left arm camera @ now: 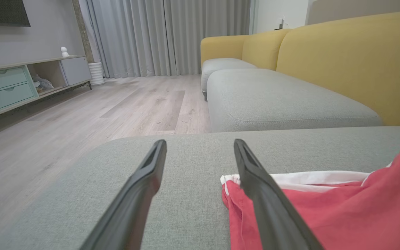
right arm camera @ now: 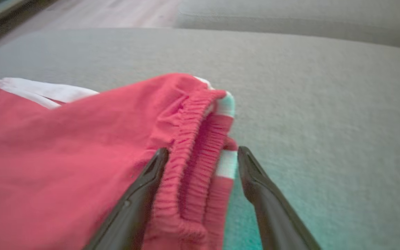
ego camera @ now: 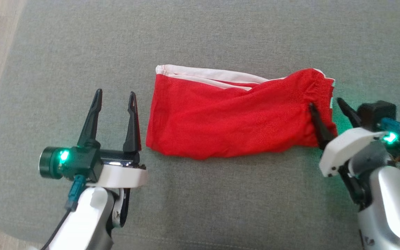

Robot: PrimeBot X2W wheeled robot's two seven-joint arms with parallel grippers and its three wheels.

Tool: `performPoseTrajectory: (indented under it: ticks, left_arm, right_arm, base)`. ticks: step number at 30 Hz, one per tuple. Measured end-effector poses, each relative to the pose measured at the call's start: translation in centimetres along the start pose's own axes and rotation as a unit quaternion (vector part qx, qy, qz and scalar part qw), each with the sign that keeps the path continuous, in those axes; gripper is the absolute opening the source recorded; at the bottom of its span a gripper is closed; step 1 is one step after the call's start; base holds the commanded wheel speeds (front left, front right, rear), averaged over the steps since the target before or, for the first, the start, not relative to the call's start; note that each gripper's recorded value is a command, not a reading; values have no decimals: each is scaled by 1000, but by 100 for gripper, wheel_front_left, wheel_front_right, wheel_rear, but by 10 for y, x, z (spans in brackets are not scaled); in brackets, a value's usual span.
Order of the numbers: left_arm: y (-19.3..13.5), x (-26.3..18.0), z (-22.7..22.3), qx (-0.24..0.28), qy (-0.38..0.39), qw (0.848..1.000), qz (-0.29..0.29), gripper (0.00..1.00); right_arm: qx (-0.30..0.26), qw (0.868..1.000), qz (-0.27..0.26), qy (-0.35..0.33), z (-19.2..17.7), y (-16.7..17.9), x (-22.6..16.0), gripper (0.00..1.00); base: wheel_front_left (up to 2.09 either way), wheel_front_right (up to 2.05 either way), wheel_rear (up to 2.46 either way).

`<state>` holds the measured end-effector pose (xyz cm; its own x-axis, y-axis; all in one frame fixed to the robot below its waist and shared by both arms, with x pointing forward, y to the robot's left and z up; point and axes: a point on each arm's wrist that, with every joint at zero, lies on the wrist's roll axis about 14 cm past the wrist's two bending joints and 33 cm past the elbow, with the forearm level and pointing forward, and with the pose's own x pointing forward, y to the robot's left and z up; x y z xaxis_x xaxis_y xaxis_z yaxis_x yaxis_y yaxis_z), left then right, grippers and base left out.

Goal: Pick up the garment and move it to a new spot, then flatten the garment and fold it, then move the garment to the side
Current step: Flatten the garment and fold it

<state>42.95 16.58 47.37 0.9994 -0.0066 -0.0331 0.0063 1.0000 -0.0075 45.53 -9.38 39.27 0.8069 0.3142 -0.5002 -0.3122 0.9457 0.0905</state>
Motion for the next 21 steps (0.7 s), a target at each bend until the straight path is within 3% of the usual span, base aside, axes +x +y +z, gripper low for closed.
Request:
performPoseTrajectory:
  ticks: [4,13,14,15,16,21]
  left_arm:
    - [0,3,8,0,-15,1000,2,100]
    - [-2,7,14,1,-27,1000,-3,100]
    - [-3,7,15,1,-29,1000,-6,100]
    - [-3,7,16,1,-30,1000,-6,100]
    - [-3,7,16,0,-31,1000,-5,100]
    - [-1,6,21,-1,-37,999,-2,100]
  right_arm:
    - [12,999,-23,35,-24,-16,-2,100]
    - [44,998,-6,50,-36,-6,0,100]
    - [49,998,1,50,-36,-3,1,65]
    - [51,997,6,49,-35,0,1,12]
    - [56,997,11,48,-35,3,1,0]
    - [66,997,16,27,-27,5,-5,0]
  base:
    - [0,0,0]
    - [0,0,0]
    - [0,0,0]
    - [0,0,0]
    - [0,0,0]
    - [0,0,0]
